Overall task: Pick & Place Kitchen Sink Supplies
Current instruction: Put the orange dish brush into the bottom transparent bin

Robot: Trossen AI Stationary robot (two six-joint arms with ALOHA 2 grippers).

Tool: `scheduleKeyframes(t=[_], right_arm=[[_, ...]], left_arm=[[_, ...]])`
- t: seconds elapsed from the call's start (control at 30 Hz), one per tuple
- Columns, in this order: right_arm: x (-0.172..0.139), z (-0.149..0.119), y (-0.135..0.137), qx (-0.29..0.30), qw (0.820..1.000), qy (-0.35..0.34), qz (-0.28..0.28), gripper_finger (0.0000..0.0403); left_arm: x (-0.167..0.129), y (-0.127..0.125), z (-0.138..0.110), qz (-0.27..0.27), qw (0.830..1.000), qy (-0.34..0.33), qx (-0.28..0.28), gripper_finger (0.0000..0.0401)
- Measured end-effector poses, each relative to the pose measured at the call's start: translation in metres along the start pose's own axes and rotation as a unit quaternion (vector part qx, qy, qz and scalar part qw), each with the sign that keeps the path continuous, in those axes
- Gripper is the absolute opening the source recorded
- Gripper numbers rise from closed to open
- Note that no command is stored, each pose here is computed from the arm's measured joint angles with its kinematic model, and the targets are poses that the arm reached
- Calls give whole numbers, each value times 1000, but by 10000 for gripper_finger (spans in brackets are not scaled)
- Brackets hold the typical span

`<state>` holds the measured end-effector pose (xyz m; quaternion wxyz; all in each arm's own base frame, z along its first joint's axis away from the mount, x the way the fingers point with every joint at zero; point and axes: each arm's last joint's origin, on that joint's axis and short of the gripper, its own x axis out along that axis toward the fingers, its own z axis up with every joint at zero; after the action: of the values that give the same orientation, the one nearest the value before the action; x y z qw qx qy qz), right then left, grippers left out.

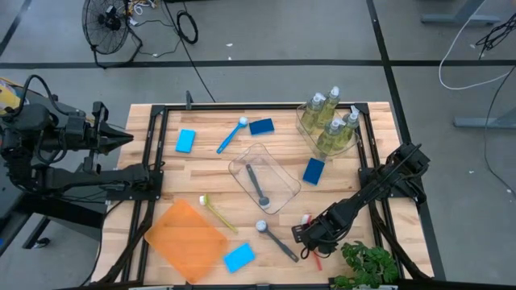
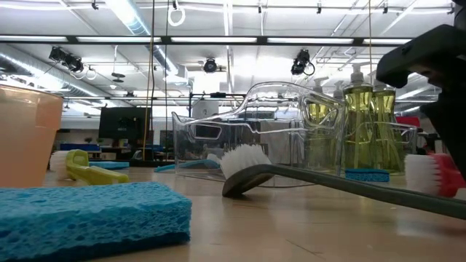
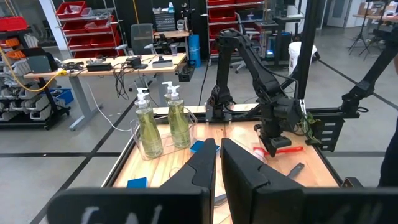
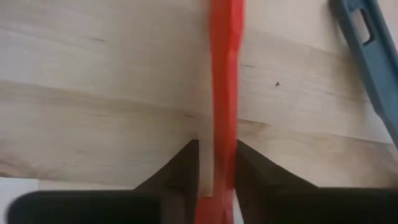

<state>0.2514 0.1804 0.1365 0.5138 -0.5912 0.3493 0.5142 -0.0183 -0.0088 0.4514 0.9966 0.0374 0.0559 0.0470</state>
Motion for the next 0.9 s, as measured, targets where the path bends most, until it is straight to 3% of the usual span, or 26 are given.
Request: scheduleKeyframes(t=[0.23, 0.47, 0.9], right_arm=[[-1, 0, -1, 1, 1000, 0, -5, 21], [-12, -1, -1, 10, 1000, -6, -16, 18], [-75, -1, -3, 173, 984, -47, -24, 18]], left_arm=[[0, 0, 0, 0, 1000, 0, 0, 28], [0, 0, 0, 0, 1000, 0, 0, 28], [0, 0, 0, 0, 1000, 0, 0, 28]])
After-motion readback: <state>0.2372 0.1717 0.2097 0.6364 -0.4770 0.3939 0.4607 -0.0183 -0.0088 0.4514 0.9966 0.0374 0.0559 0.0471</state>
